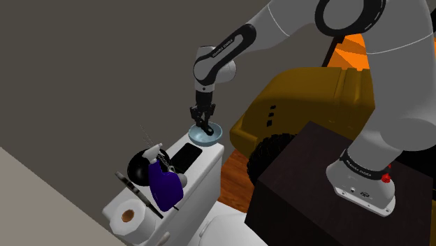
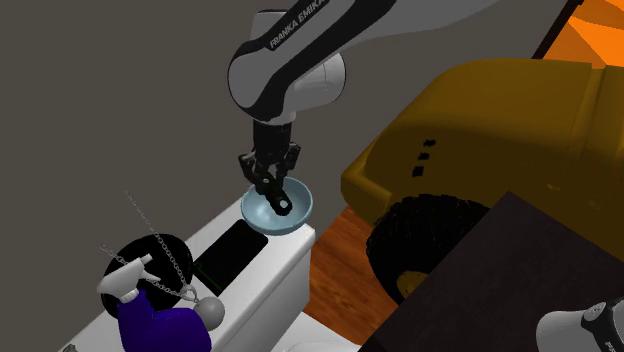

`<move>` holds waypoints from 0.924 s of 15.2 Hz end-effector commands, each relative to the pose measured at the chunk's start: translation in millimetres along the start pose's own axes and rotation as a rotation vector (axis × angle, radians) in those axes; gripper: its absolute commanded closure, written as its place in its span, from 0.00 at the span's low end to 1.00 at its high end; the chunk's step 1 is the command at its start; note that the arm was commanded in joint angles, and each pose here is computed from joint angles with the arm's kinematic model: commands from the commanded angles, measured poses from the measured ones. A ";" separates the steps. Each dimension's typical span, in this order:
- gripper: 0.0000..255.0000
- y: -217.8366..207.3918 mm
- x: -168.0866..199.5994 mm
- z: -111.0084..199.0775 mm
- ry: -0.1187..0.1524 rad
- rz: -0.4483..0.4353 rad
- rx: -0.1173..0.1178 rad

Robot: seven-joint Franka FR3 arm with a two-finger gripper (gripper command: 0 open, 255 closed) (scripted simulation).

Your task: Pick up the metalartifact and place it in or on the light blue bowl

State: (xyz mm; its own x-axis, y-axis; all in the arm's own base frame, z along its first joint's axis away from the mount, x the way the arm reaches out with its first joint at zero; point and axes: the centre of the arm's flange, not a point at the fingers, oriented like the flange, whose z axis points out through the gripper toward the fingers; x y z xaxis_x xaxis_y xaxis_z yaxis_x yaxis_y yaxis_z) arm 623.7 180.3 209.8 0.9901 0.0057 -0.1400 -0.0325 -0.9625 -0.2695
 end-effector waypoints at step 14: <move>0.00 0.0 0.0 -50.0 0.000 0.000 0.000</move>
State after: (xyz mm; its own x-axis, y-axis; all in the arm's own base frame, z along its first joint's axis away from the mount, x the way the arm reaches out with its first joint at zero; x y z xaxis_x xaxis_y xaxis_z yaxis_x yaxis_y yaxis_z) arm 630.6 166.8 256.2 0.9902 0.0055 -0.1392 -0.0325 -0.9624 -0.2696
